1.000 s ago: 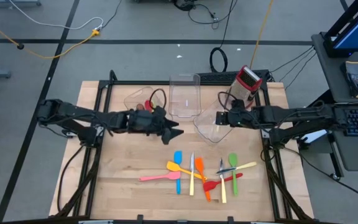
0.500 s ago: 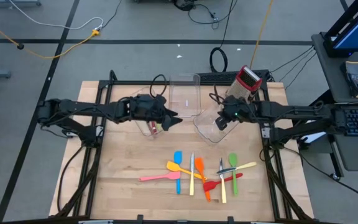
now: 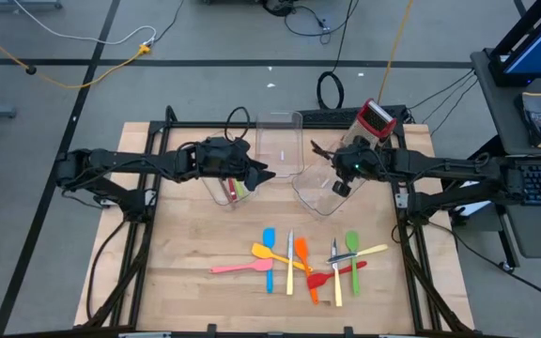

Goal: Pick & Place Kitchen Items
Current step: Put the yellow table knife into the right transparent bin

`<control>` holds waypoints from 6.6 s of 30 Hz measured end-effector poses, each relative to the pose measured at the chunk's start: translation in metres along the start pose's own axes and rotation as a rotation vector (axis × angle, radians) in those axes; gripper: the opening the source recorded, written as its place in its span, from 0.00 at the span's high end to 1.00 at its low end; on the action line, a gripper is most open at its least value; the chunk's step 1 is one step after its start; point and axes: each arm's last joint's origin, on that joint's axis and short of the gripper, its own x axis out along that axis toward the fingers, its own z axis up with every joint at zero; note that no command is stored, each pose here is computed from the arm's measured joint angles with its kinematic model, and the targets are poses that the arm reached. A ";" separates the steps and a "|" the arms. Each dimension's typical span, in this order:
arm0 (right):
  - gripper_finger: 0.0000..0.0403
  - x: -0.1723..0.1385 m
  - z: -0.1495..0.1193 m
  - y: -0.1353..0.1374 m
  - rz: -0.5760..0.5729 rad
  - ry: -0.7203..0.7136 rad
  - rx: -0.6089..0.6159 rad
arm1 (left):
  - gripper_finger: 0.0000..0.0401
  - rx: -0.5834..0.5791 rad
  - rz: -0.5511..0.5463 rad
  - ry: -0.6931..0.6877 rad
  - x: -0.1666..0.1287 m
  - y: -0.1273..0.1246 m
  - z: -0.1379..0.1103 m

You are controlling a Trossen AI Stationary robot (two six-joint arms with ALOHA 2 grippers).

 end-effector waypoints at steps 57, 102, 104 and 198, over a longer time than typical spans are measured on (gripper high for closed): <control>0.82 0.085 -0.027 0.016 0.224 0.430 -1.133 | 0.24 0.018 -0.011 -0.014 0.000 -0.001 0.001; 0.81 0.092 -0.029 0.020 0.256 0.421 -1.064 | 0.24 0.037 -0.026 0.000 0.000 -0.002 0.000; 0.80 0.092 -0.029 0.020 0.256 0.421 -1.065 | 0.24 0.037 -0.026 0.000 0.000 -0.002 0.000; 0.58 -0.041 -0.143 0.119 0.656 0.503 -0.546 | 0.24 0.088 -0.003 0.011 0.000 0.000 -0.001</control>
